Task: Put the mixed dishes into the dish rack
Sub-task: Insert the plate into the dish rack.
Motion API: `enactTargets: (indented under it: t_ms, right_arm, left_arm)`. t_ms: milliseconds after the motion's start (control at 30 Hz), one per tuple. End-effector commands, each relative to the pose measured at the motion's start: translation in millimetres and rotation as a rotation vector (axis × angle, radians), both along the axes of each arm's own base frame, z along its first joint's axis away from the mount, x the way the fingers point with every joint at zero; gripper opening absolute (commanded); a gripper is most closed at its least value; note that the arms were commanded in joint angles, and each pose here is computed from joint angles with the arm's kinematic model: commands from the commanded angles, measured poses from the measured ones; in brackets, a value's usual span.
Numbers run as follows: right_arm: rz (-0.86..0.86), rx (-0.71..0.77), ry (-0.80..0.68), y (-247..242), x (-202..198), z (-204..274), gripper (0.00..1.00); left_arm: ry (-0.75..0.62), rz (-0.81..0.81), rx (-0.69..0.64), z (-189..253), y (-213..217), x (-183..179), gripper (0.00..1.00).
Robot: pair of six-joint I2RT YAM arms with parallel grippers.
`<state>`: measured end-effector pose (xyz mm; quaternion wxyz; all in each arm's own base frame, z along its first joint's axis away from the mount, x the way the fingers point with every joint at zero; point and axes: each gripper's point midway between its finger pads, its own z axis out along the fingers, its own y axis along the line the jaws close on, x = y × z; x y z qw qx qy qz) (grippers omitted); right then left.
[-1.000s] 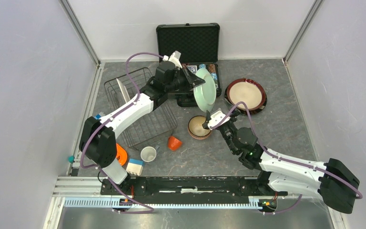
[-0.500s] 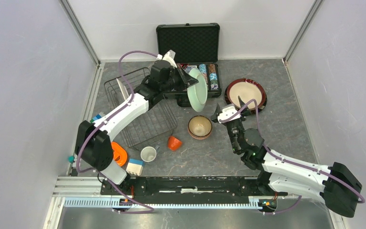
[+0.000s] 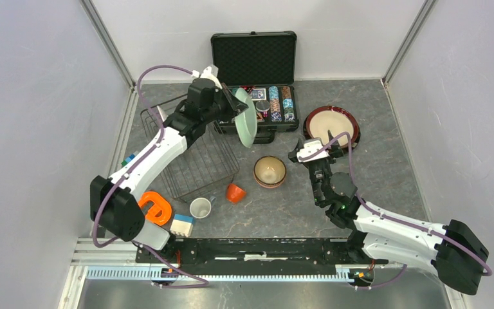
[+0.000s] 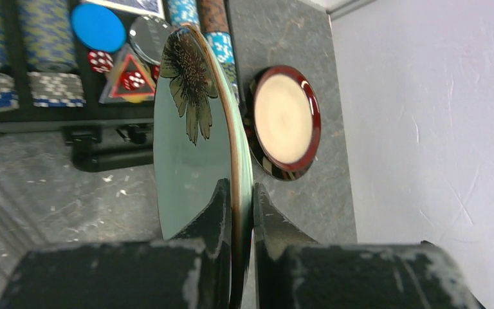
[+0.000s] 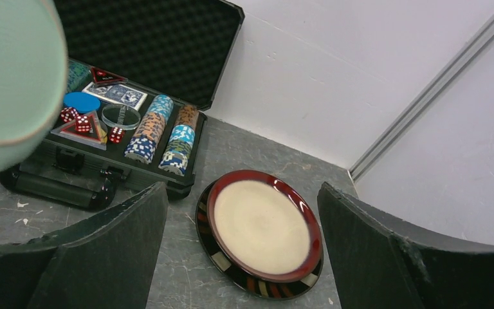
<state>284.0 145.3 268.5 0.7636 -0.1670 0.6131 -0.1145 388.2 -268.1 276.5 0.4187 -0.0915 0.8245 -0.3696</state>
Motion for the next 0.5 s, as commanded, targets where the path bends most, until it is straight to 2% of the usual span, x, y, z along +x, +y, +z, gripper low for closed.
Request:
enactTargets:
  t_ms: [0,467]
  right_arm:
    - [-0.028,0.062,-0.013,-7.7,-0.2,4.4,0.90]
    - [-0.047,0.048,0.010,-10.8,2.6,-3.3,0.91]
  left_arm:
    - [-0.274,0.069,-0.068,102.6,26.2,3.9,0.02]
    - [-0.300,0.352,0.060,106.3,104.5,6.2,0.02]
